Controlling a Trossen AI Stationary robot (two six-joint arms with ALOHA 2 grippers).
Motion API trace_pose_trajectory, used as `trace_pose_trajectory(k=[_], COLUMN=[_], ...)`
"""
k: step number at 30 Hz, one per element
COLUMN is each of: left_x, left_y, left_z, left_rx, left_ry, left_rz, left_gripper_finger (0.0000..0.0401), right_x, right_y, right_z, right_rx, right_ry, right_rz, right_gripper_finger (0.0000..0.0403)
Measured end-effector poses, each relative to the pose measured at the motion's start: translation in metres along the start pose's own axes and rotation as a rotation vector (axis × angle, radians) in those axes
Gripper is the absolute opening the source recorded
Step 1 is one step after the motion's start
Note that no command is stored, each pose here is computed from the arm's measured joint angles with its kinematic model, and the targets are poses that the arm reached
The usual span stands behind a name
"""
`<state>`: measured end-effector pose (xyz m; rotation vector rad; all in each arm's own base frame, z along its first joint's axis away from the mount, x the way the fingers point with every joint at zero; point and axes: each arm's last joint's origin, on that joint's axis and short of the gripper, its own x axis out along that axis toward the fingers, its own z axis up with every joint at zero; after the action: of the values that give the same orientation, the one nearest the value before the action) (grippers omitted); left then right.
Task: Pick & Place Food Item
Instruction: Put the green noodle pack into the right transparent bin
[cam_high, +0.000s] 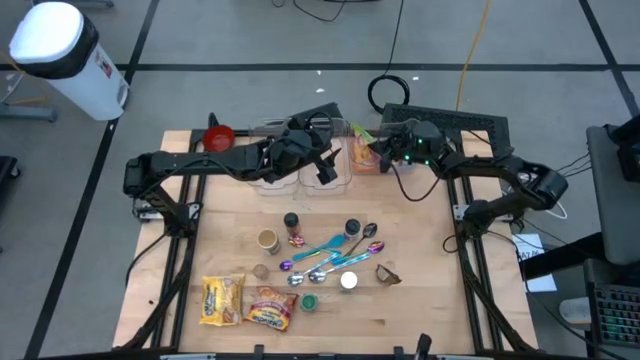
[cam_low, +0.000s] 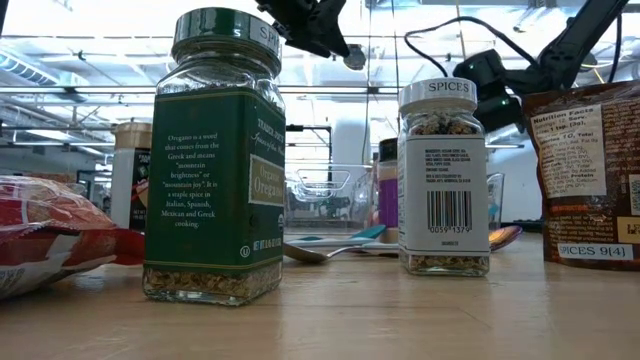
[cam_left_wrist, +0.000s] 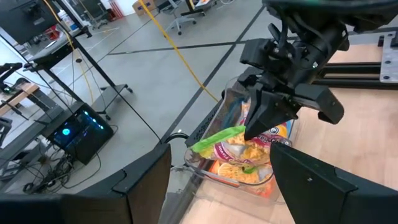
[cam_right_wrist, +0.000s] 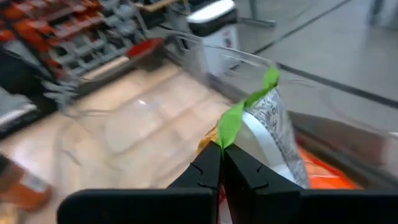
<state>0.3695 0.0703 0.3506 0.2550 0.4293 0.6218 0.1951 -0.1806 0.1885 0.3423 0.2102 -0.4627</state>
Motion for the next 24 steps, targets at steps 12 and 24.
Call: trace_pose_trajectory(k=[12, 24], left_x=[0.0, 0.0], left_y=[0.0, 0.0], left_z=[0.0, 0.001], left_rx=[0.0, -0.004], left_ry=[-0.001, -0.006], left_rz=[0.0, 0.001], left_gripper_finger=[0.0283, 0.0283], right_x=[-0.012, -0.028], right_y=[-0.011, -0.01], right_z=[-0.008, -0.007], right_rx=[-0.202, -0.148], right_ry=[0.14, 0.187], right_rz=[-0.398, -0.548], right_gripper_finger=[0.0003, 0.0131])
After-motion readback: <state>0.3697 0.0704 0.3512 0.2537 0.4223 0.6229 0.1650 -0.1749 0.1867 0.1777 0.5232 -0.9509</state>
